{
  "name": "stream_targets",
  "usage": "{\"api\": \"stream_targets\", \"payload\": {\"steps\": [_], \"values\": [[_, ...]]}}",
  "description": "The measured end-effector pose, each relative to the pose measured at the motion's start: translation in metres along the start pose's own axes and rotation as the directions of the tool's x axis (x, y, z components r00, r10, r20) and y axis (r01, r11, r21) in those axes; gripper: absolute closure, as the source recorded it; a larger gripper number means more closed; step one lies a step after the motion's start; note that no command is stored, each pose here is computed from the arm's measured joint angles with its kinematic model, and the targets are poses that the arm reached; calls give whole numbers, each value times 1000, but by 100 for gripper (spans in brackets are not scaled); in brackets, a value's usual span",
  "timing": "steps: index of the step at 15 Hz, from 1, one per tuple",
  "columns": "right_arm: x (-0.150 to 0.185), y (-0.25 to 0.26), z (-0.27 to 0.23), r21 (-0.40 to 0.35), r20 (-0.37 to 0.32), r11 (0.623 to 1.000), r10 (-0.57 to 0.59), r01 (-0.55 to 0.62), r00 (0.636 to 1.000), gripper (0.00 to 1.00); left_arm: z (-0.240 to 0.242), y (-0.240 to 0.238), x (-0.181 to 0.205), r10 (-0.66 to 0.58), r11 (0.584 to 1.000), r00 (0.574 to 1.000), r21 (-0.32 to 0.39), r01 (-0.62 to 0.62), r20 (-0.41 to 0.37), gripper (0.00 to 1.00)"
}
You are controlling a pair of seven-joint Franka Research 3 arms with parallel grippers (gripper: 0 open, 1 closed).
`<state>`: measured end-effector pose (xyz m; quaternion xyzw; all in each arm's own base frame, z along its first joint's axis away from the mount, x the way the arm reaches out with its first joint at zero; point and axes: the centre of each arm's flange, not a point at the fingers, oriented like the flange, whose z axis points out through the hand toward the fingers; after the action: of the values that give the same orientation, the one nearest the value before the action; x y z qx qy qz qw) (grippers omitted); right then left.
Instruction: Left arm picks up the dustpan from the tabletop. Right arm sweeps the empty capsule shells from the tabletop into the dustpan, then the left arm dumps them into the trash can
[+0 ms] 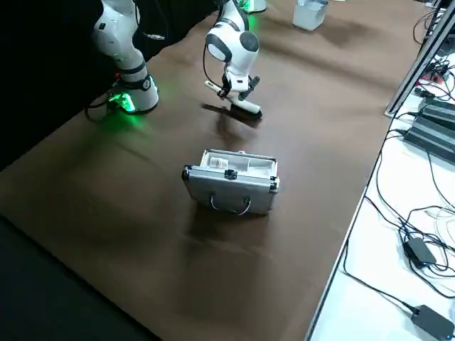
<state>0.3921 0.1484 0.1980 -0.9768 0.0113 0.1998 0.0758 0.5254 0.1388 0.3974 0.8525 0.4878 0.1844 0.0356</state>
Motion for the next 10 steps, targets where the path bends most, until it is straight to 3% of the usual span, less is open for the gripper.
{"api": "stream_targets", "payload": {"steps": [5, 10], "values": [[6, 5, -5, 10, 13, 1000, -1, 1, 1000, 68, 12, -10, -12, 3, 1000, 1000, -22, -3, -17, 67], [7, 0, -6, 8, 14, 1000, -10, 10, 1000, 74, -9, 2, -11, 23, 996, 997, -81, -28, -69, 67]]}}
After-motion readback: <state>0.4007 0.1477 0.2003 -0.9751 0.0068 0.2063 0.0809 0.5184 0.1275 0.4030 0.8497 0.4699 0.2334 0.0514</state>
